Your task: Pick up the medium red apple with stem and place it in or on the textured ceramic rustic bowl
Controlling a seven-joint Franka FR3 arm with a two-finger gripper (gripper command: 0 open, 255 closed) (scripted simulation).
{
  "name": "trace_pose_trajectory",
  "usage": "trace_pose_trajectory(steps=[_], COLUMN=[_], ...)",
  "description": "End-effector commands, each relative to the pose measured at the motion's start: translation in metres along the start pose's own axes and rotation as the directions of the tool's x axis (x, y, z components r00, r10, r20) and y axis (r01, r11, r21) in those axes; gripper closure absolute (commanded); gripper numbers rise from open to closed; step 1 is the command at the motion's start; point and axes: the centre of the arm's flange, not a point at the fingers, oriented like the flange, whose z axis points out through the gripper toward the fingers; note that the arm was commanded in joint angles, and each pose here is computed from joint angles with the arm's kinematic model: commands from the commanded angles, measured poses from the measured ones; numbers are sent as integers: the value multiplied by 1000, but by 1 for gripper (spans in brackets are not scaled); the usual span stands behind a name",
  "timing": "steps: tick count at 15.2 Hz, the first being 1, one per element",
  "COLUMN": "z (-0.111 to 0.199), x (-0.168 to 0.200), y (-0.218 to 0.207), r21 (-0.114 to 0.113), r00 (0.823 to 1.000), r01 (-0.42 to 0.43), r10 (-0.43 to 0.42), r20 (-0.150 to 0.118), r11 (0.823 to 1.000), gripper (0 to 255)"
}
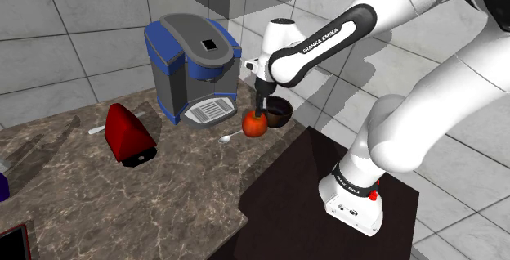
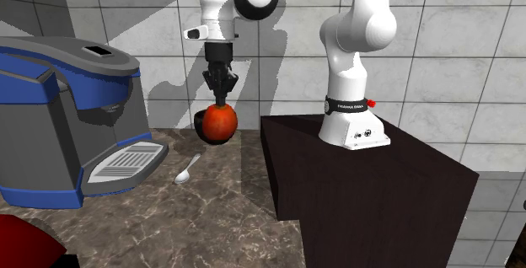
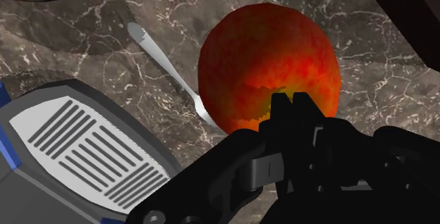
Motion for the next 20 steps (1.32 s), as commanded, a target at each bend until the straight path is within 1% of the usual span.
trace_pose_trajectory(steps=[1, 11, 12, 20], z=[-12, -65, -66, -96], x=[0, 2, 2, -55], y=[-1, -1, -1, 83], r21=[0, 0, 0, 0], r00=[1000, 1000, 1000, 1000], r01=[0, 0, 0, 0], r10=[0, 0, 0, 0], r20=[1, 1, 1, 1], r11=[1000, 1000, 1000, 1000], gripper=[255, 255, 255, 255])
